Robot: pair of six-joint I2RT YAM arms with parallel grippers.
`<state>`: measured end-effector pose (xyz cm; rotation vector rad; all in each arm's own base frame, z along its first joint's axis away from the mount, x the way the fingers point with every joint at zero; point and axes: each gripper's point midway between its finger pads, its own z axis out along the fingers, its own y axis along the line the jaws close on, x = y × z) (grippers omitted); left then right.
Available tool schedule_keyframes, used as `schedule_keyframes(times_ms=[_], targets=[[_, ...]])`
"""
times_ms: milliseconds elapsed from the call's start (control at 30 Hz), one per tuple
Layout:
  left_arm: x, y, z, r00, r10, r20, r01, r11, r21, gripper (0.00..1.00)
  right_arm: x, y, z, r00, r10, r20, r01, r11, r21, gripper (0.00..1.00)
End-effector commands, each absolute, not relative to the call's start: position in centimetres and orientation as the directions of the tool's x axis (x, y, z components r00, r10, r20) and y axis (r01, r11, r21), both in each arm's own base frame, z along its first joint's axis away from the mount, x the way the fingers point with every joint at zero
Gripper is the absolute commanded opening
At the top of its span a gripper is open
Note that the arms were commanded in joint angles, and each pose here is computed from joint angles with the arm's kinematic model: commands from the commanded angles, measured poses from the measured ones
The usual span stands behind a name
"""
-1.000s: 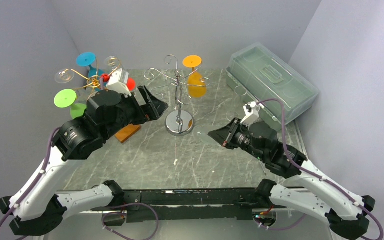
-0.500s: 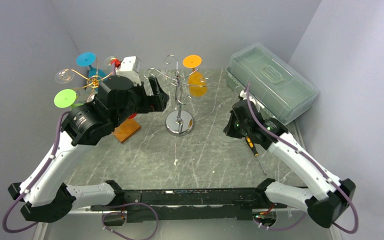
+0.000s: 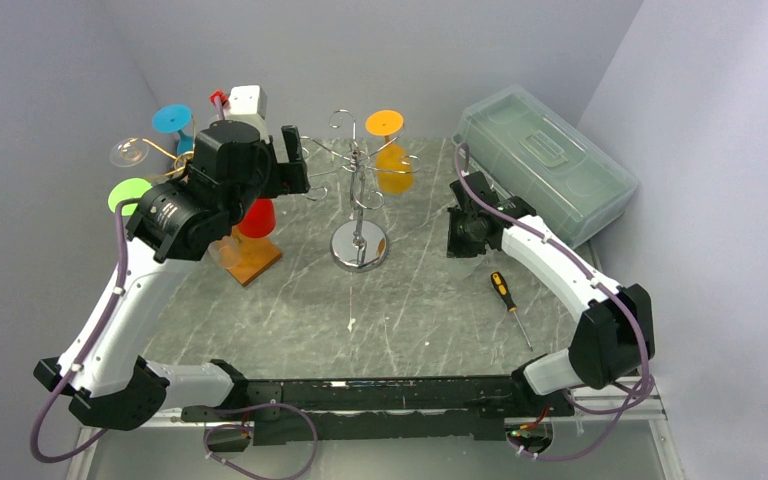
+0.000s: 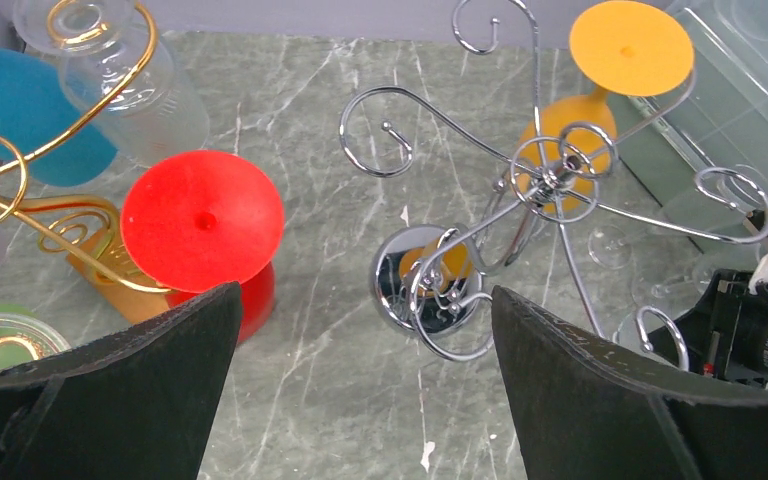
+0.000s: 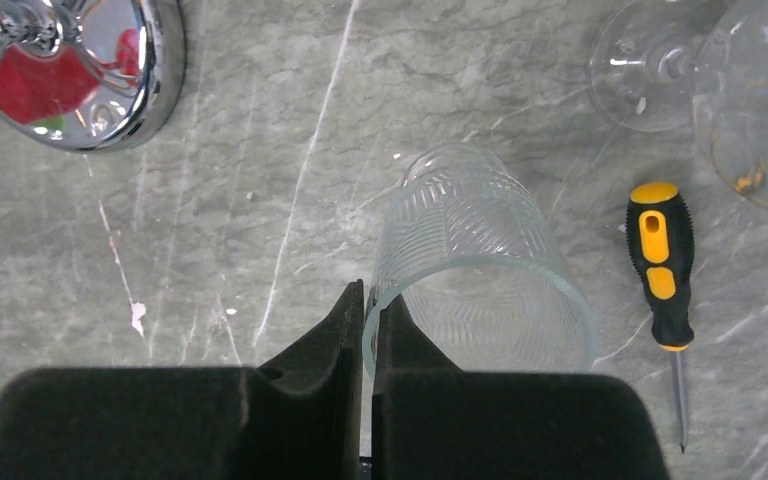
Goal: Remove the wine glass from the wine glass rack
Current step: Place the wine glass at the center of the board.
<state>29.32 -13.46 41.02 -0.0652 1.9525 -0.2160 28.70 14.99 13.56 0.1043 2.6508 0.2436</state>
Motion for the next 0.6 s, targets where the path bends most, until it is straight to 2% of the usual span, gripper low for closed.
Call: schedule_keyframes(times_ms=[0,367,567], targets=[[30.0,-12.2,42.5,-0.337,-0.147,-0.930,0.031,0.985,-0.167,0.99,31.2,15.7,15.6,-0.846,0.102,-0.524,-0.016,0.976,0.216,0.00],[31.2,-11.4,41.7,-0.356,-0.159,-0.921,0.018,0.984,-0.177,0.99,31.7,15.7,13.2,-0.871,0.083,-0.484,-0.008,0.983,0.184,0.00],[31.5,-11.4,41.3,-0.369,-0.167,-0.914,0.028,0.981,-0.191,0.99,31.6,15.6,13.6,-0.866,0.091,-0.491,-0.003,0.983,0.186,0.15]])
